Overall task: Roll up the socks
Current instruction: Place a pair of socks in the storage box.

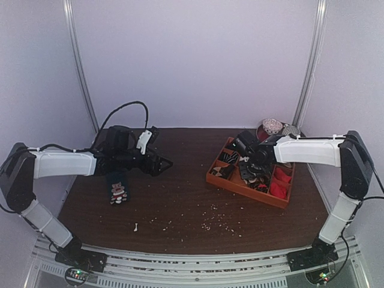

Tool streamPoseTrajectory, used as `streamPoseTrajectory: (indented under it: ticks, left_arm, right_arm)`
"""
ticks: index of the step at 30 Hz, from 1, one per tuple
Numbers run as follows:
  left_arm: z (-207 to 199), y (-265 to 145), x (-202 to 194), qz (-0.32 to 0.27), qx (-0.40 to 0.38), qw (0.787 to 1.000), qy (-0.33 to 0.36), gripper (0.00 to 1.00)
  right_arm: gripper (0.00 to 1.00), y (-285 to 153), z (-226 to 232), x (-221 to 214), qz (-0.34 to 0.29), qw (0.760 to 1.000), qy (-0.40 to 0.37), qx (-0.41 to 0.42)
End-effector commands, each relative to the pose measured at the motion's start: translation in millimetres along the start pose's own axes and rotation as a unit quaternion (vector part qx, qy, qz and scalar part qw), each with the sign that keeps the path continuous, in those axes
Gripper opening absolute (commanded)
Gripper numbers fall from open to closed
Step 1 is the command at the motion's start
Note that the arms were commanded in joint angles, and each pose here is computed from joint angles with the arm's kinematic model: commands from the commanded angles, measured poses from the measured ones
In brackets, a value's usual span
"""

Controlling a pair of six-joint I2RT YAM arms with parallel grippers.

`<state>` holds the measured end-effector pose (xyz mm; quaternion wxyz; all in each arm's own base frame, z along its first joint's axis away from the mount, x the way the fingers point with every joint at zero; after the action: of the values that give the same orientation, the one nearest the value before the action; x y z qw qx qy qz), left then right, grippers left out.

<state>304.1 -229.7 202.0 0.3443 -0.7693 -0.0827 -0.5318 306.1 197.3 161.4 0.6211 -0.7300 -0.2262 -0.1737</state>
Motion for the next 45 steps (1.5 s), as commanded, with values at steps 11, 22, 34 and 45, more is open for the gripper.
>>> streamPoseTrajectory:
  ticks: [11, 22, 34, 45]
  left_arm:
    - [0.0, 3.1, -5.8, 0.003, -0.012, 1.000, 0.005, 0.98]
    - [0.1, 0.4, -3.7, 0.002, -0.004, 1.000, 0.009, 0.98]
    - [-0.8, -5.6, 4.6, -0.004, 0.005, 1.000, 0.018, 0.98]
    - [1.9, -8.0, 1.6, 0.003, 0.025, 1.000, 0.018, 0.98]
  right_arm:
    - [0.00, 40.0, 19.5, -29.2, 0.042, 0.998, 0.009, 0.047]
    - [0.00, 56.2, 22.4, -55.0, 0.115, 0.990, -0.059, 0.053]
    - [0.00, 79.2, 29.7, -70.4, 0.205, 0.971, -0.082, 0.096]
    - [0.18, 103.7, 27.6, -80.6, 0.231, 0.965, -0.076, 0.099]
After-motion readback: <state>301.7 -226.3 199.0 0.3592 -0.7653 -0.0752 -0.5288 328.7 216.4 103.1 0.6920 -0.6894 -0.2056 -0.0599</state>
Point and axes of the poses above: each gripper's point midway between its finger pads, its own y axis out along the fingers, its own z axis along the line the jaws close on, x = y × z, the point moved 8 cm from there along -y, back along the fingers, and after that the axes turned 1 degree about y, right-handed, at the moved point
